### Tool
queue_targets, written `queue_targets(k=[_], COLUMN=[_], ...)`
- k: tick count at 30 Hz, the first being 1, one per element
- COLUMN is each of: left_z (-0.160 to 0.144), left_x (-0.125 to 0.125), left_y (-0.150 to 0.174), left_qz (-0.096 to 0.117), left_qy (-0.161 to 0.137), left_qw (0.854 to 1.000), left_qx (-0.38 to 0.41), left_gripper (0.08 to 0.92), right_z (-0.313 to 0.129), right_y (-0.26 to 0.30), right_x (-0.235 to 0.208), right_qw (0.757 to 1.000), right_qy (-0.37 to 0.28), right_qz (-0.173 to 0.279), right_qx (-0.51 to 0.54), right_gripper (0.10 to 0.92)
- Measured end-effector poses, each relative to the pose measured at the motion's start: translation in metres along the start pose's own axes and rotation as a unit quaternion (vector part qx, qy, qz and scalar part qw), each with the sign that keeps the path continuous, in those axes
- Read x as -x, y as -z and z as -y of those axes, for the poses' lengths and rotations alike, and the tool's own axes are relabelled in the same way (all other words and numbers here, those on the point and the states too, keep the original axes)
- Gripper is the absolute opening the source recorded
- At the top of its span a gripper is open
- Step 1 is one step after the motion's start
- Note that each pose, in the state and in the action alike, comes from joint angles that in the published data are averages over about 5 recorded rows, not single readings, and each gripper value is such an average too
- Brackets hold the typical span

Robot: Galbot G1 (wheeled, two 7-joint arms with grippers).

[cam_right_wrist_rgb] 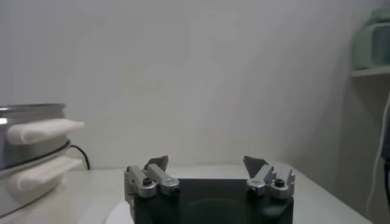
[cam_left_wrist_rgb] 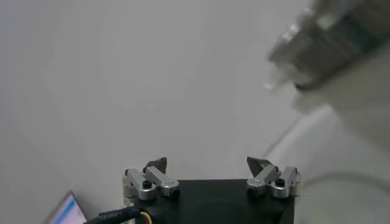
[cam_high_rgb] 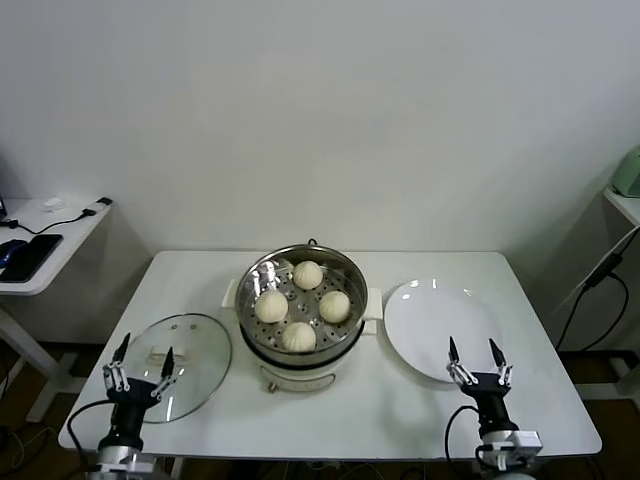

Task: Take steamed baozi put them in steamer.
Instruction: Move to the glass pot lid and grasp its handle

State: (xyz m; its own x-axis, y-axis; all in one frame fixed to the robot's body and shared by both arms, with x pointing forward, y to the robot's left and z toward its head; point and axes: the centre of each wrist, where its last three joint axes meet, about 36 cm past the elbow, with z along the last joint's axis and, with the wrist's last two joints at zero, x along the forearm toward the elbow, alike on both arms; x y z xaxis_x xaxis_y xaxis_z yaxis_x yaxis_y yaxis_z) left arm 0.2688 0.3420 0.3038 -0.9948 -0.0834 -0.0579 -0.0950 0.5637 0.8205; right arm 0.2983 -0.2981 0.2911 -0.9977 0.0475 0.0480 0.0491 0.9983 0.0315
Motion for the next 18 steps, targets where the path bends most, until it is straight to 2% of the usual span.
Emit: queue_targets(k=[4,9,18], left_z=[0.008,0.015,0.026], left_x=[0.000,0.004,0.017], left_y=[-0.019,-0.039,-0.062], left_qz=[0.005,0.007,0.004], left_qy=[-0.013,-0.028,-0.039], left_qw=[0.995,0.982,0.963], left_qx=[0.095,0.185,0.268], left_gripper=[0.823,0.823,0.823], right_z=[0.000,-0.001,-0.004], right_y=[-0.004,-0.005,-0.004], right_x=[-0.004,-0.005,-0.005], right_qw=[1.000,1.000,0.999], right_qy=[-0.001,0.000,0.000], right_qz=[-0.016,-0.028,-0.037], right_qx=[-0.003,-0.008,-0.011], right_gripper=[0.823,0.823,0.823])
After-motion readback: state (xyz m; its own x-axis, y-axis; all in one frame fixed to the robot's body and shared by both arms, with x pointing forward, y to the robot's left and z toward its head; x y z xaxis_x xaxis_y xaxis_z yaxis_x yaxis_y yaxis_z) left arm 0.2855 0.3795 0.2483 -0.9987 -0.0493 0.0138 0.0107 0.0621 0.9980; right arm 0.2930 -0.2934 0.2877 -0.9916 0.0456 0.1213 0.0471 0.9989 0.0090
